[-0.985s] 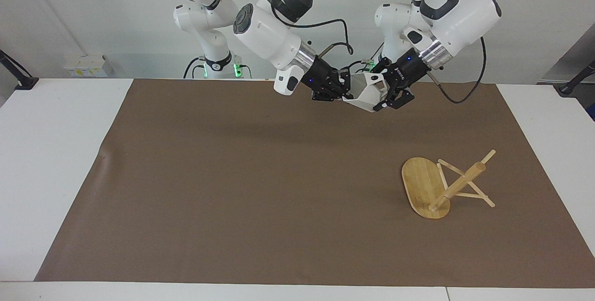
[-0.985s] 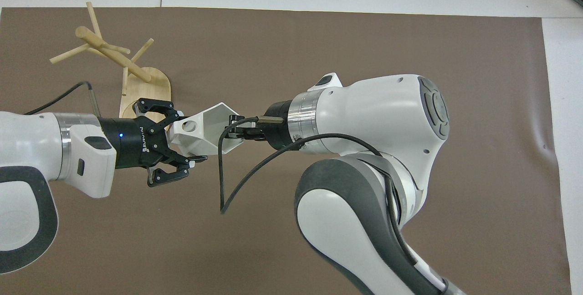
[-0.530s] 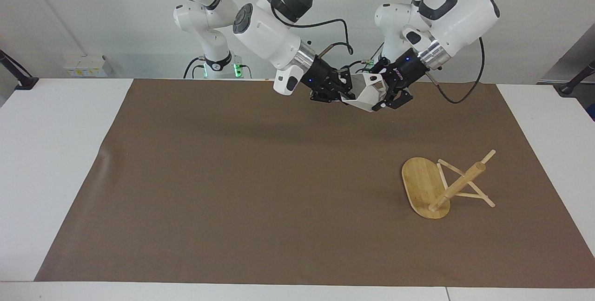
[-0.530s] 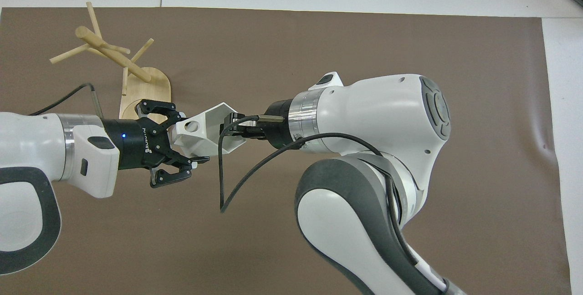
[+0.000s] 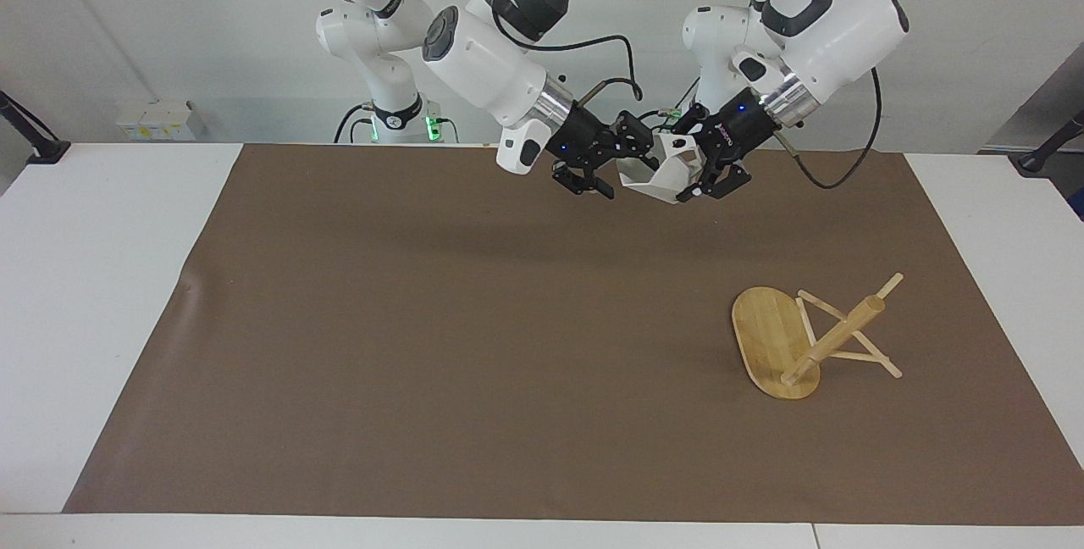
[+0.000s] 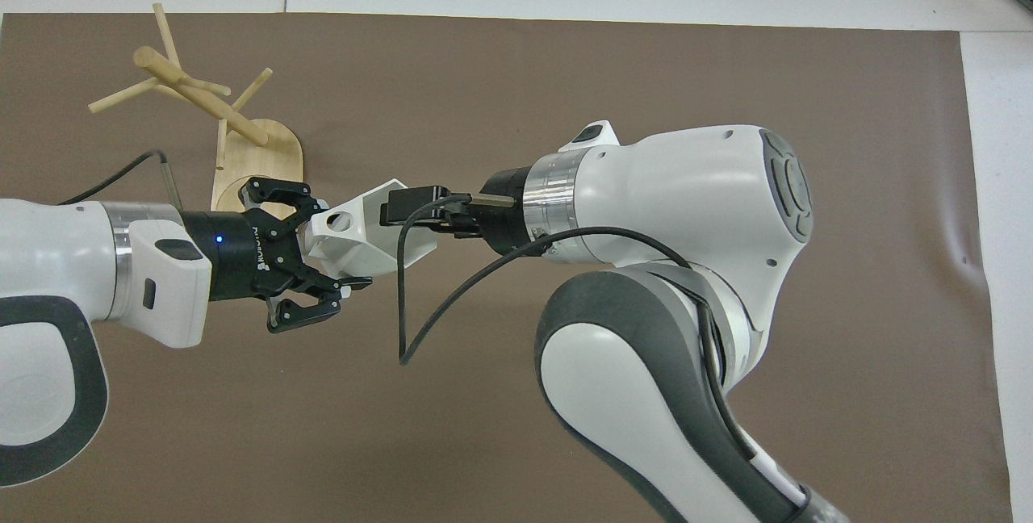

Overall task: Hang cup on rack
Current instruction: 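Open the right gripper and withdraw it while the left gripper lifts the cup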

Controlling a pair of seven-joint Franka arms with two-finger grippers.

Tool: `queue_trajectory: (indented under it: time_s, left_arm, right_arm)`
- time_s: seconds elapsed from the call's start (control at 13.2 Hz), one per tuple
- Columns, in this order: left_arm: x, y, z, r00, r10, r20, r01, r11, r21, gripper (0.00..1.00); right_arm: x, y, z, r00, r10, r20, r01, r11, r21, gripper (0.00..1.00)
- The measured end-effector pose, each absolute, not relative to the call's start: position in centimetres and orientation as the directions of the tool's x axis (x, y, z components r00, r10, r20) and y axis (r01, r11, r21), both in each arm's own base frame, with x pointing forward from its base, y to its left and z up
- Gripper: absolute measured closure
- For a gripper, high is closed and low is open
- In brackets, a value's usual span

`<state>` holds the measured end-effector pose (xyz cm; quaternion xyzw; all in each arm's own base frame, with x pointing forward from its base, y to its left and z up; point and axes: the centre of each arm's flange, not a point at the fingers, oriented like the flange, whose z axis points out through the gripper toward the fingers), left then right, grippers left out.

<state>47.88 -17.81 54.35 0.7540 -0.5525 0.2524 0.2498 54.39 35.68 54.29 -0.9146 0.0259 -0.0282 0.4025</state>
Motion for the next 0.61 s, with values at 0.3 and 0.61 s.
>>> queue_trajectory:
  time_s: [0.3, 0.61]
  left_arm:
    - [48.0, -17.6, 54.2, 0.334, -0.689, 0.643, -0.937, -0.319, 0.144, 0.26]
    - [48.3, -16.6, 53.8, 0.504, -0.667, 0.549, -0.853, -0.483, 0.197, 0.26]
  right_arm:
    - [56.4, 30.1, 57.4, 0.985, -0.149, 0.090, -0.036, -0.684, -0.728, 0.00]
    - [58.2, 23.2, 58.4, 0.970, -0.131, 0.207, 0.006, -0.834, -0.551, 0.00]
